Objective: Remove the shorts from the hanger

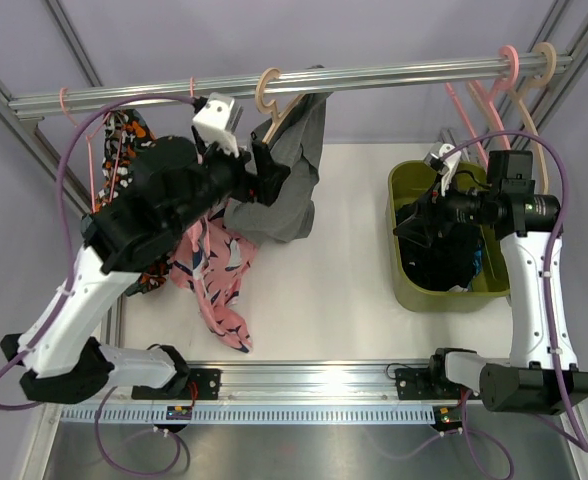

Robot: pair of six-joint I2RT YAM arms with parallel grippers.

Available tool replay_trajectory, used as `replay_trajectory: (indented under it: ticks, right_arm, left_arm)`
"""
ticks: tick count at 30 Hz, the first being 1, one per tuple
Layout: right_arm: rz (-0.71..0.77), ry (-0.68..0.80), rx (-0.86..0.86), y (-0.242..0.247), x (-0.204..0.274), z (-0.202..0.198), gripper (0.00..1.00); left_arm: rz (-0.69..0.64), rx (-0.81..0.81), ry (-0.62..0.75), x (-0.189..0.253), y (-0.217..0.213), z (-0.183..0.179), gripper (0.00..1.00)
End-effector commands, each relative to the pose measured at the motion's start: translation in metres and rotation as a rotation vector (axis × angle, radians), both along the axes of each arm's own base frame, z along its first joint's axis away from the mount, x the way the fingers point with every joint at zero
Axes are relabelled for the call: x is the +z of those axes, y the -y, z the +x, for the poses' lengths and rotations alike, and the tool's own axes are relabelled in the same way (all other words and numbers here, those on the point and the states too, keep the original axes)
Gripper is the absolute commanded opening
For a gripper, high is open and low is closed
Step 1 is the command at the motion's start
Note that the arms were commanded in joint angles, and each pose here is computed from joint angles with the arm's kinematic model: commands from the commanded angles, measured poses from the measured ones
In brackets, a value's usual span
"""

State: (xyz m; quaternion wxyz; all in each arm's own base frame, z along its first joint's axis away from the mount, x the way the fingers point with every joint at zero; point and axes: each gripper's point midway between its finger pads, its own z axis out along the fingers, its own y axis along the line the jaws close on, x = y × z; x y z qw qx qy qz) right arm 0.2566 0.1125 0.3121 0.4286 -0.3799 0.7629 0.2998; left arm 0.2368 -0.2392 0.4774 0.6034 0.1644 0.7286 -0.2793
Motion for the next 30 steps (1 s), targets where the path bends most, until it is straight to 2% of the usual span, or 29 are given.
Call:
replay_trajectory:
  ticks: [1,7,14,20,30]
  right_arm:
    - [0.094,0.066,0.009,-0.012,0.024,-0.001,0.81]
    - [0.138,0.073,-0.015,-0.015,0.022,-0.002,0.81]
    - [0.147,0.063,-0.011,-0.016,0.014,-0.005,0.81]
    - [0.156,0.046,-0.009,-0.017,0.007,-0.004,0.81]
    - [0.159,0.038,-0.013,-0.017,0.003,-0.006,0.81]
  left_arm:
    - [0.049,0.091,-0.014,0.0,-0.009,0.035,0.82]
    - [0.087,0.201,-0.047,-0.007,-0.01,0.074,0.68]
    - [0.128,0.276,0.006,-0.004,-0.016,0.097,0.67]
    - [0.173,0.258,0.032,-0.01,-0.012,0.115,0.65]
    - [0.205,0.224,0.047,-0.028,-0.001,0.146,0.49]
